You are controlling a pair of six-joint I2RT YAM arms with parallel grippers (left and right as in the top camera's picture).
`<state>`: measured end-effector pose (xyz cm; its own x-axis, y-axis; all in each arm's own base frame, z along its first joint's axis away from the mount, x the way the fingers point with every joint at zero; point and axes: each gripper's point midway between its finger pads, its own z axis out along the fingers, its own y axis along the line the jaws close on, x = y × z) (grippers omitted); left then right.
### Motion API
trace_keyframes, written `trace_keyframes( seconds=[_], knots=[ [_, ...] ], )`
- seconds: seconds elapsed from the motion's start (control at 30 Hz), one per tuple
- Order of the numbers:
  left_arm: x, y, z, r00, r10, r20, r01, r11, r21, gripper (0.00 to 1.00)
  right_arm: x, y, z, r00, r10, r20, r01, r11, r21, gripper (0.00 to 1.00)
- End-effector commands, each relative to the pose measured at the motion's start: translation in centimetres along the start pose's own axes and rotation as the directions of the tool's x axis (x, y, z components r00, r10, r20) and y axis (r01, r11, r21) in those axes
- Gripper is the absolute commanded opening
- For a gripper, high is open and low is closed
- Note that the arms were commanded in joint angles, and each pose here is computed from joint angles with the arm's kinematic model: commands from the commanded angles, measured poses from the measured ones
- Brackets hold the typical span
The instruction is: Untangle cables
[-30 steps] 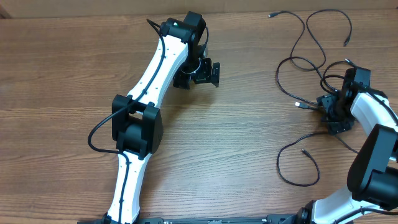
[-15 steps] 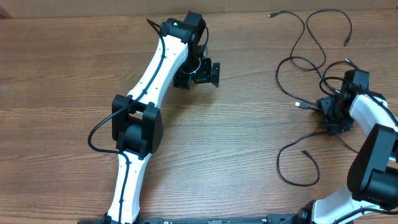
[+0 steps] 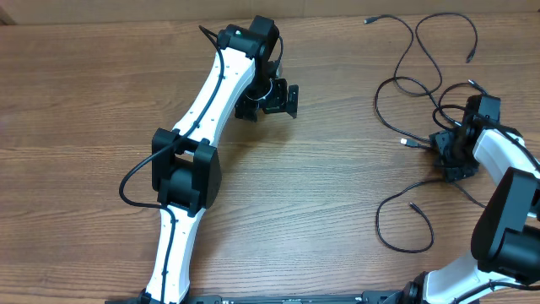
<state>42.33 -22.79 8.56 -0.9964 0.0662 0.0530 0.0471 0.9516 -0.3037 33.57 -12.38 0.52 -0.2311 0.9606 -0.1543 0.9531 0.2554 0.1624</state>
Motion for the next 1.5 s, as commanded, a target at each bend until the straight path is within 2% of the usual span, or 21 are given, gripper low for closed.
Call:
trace_keyframes(
  seconds=[0.0, 0.53, 0.73, 0.87, 1.23, 1.47],
  knots=[
    [-0.4, -0.5, -0.8, 1.0, 0.008, 0.027, -0.009, 1.0, 0.006, 1.0, 0.4, -1.3, 1.8, 1.0, 0.009, -0.022, -0.007, 0.998, 0.054, 0.73],
    [-0.4, -0.5, -0.8, 1.0, 0.009, 0.028, -0.009, 1.0, 0.006, 1.0, 1.0, -2.1, 1.9, 0.999, 0.01, -0.047, -0.006, 0.996, 0.089, 0.72],
    [-0.4, -0.5, -0.8, 1.0, 0.009, 0.028, -0.009, 1.0, 0.006, 1.0, 1.3, -2.9, 1.8, 0.997, 0.061, -0.051, -0.054, 0.991, 0.126, 0.71],
    [-0.5, -0.5, -0.8, 0.999, 0.01, 0.031, -0.01, 1.0, 0.008, 1.0, 0.5, -2.9, 1.8, 0.998, 0.057, -0.009, -0.055, 0.99, 0.128, 0.72],
    [-0.5, -0.5, -0.8, 0.999, 0.01, 0.032, -0.01, 1.0, 0.008, 0.99, 0.3, -2.4, 1.9, 0.998, 0.055, 0.0, -0.055, 0.992, 0.11, 0.72],
    [-0.6, -0.5, -0.8, 0.999, 0.01, 0.034, -0.011, 1.0, 0.009, 1.0, 0.6, -2.2, 1.9, 0.998, 0.054, -0.012, -0.052, 0.993, 0.104, 0.68]
  ],
)
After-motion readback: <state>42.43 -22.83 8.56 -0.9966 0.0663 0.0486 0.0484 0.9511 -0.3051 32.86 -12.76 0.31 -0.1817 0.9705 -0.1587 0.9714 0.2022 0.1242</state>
